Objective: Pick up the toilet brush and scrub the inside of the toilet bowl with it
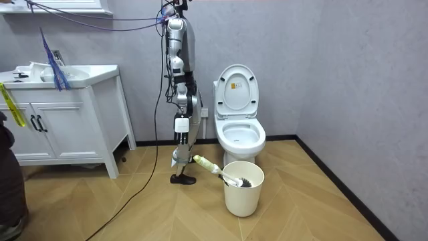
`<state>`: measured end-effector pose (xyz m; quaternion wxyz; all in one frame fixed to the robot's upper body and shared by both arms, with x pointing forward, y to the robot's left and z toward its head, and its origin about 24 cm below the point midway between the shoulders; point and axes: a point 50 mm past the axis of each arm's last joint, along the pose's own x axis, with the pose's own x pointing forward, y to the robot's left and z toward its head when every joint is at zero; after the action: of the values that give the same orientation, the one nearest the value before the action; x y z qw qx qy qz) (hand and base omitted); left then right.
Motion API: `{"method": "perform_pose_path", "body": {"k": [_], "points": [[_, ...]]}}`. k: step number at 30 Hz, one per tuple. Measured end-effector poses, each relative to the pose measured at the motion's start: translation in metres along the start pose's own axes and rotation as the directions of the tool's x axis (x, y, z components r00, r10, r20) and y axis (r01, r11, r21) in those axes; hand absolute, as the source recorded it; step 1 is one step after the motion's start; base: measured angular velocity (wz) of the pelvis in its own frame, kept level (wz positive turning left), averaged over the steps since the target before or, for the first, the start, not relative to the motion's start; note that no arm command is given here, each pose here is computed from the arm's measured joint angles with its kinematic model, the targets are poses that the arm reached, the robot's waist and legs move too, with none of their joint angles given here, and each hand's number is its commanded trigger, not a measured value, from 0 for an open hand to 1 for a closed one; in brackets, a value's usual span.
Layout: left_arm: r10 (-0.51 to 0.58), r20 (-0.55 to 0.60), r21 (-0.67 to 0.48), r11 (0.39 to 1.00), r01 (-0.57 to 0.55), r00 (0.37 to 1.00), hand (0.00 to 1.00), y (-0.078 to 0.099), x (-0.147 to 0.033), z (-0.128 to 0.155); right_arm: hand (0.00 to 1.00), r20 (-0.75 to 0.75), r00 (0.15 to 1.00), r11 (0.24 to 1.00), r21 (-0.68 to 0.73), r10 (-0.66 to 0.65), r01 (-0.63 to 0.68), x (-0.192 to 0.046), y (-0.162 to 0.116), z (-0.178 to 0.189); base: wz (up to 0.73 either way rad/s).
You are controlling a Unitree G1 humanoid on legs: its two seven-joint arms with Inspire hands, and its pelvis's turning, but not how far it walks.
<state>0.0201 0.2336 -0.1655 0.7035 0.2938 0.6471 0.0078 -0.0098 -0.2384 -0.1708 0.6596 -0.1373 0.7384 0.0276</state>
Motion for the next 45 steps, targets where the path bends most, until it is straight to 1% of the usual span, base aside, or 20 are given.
{"method": "perform_pose_path", "body": {"k": [8, 15, 19, 27, 32, 36, 39, 43, 45], "points": [[0.001, 0.004, -0.002, 1.0, -0.001, 1.0, 0.0, 0.0, 0.0, 0.001, 0.0, 0.032, 0.999, 1.0, -0.003, -0.021, 0.021, -0.001, -0.002, 0.006, 0.0], [0.003, 0.005, -0.003, 1.0, -0.003, 1.0, 0.0, 0.001, 0.0, 0.001, 0.0, 0.032, 0.998, 0.999, 0.018, -0.05, 0.049, -0.001, -0.004, 0.004, 0.0], [0.003, 0.019, -0.006, 1.0, -0.003, 1.0, 0.0, 0.001, 0.0, 0.003, 0.0, 0.05, 0.995, 0.996, 0.021, -0.083, 0.082, -0.001, -0.006, 0.006, 0.0], [-0.003, 0.036, -0.005, 1.0, 0.003, 0.999, 0.0, 0.0, 0.001, 0.005, 0.0, 0.111, 0.975, 0.98, 0.062, -0.193, 0.187, -0.003, -0.015, 0.017, 0.0], [0.001, 0.054, -0.006, 1.0, -0.001, 0.999, 0.0, 0.001, 0.001, 0.006, 0.0, 0.183, 0.929, 0.944, 0.144, -0.321, 0.298, -0.008, -0.028, 0.034, 0.0], [0.015, 0.08, -0.01, 1.0, -0.014, 0.997, 0.0, 0.006, 0.002, 0.013, 0.0, 0.245, 0.887, 0.907, 0.268, -0.391, 0.325, -0.014, -0.036, 0.052, 0.02], [0.029, 0.099, -0.01, 1.0, -0.029, 0.995, 0.0, 0.012, 0.004, 0.018, 0.0, 0.282, 0.865, 0.892, 0.313, -0.415, 0.326, -0.018, -0.039, 0.063, 0.01], [0.051, 0.127, -0.018, 0.999, -0.049, 0.991, 0.0, 0.021, 0.005, 0.025, 0.0, 0.306, 0.848, 0.885, 0.325, -0.432, 0.333, -0.021, -0.043, 0.075, 0.0], [0.071, 0.166, -0.064, 0.996, -0.061, 0.984, 0.0, 0.03, 0.006, 0.039, 0.0, 0.328, 0.826, 0.872, 0.345, -0.459, 0.347, -0.025, -0.047, 0.085, 0.11]]}}
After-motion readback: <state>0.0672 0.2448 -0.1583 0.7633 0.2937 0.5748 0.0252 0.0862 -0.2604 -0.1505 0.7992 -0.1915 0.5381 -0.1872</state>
